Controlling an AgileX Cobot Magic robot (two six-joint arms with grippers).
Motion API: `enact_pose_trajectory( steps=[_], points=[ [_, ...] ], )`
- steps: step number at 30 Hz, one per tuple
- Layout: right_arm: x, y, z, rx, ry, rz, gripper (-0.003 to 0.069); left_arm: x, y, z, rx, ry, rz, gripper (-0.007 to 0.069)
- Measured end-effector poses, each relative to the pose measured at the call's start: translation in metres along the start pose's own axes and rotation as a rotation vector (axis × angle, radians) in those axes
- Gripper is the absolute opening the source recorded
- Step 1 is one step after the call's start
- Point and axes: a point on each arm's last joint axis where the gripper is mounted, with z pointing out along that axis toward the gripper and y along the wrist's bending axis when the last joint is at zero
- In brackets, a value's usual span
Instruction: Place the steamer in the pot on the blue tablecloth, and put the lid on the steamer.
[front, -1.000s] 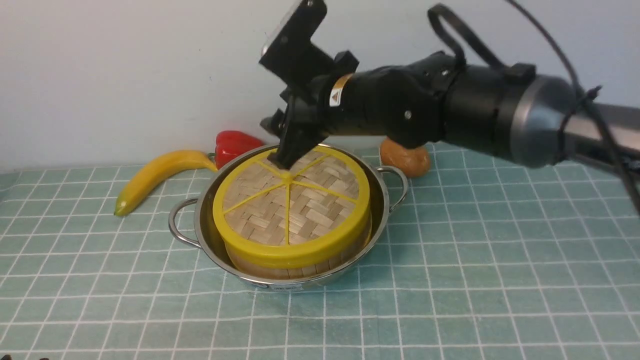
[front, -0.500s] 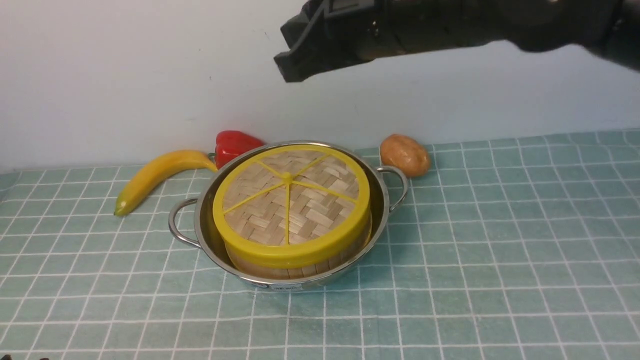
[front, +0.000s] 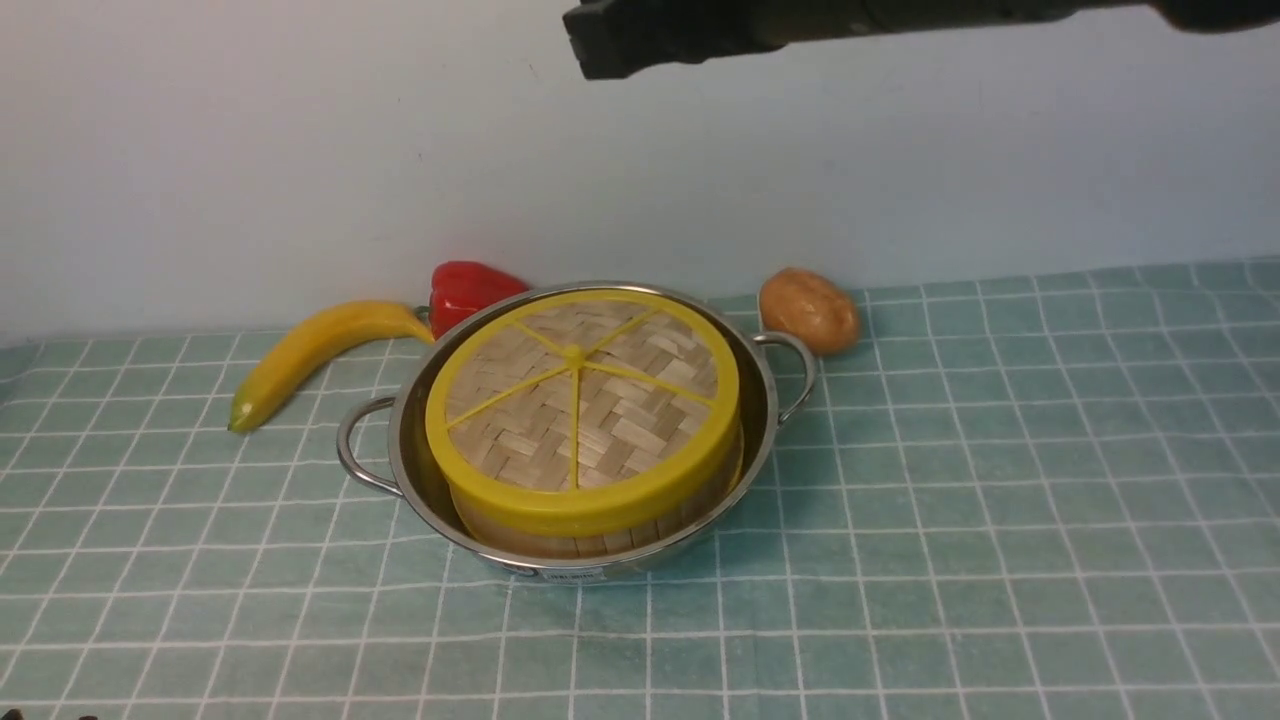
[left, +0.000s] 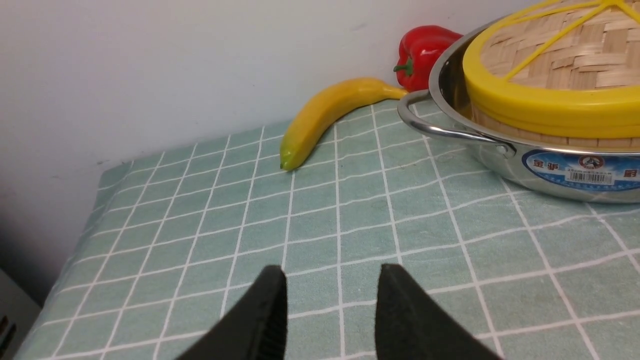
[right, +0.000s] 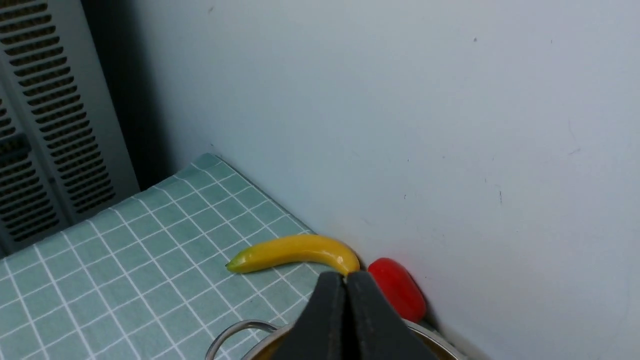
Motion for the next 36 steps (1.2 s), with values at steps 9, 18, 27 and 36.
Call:
enact_pose_trajectory(
  steps=[9,18,27,36],
  points=[
    [0.025,-0.034,-0.1,0.223,0.093,-0.129,0.0011,0.0,0.0,0.0,0.0,0.0,0.0,0.0243],
    [0.127,-0.054,-0.242,0.616,-0.103,0.091,0.0026,0.0,0.0,0.0,0.0,0.0,0.0,0.0243],
    [0.244,-0.031,-0.271,0.812,-0.382,0.14,0.0041,0.0,0.0,0.0,0.0,0.0,0.0,0.0243],
    [0.316,-0.029,-0.251,0.79,-0.383,0.218,0.0059,0.0,0.0,0.0,0.0,0.0,0.0,0.0243]
  ],
)
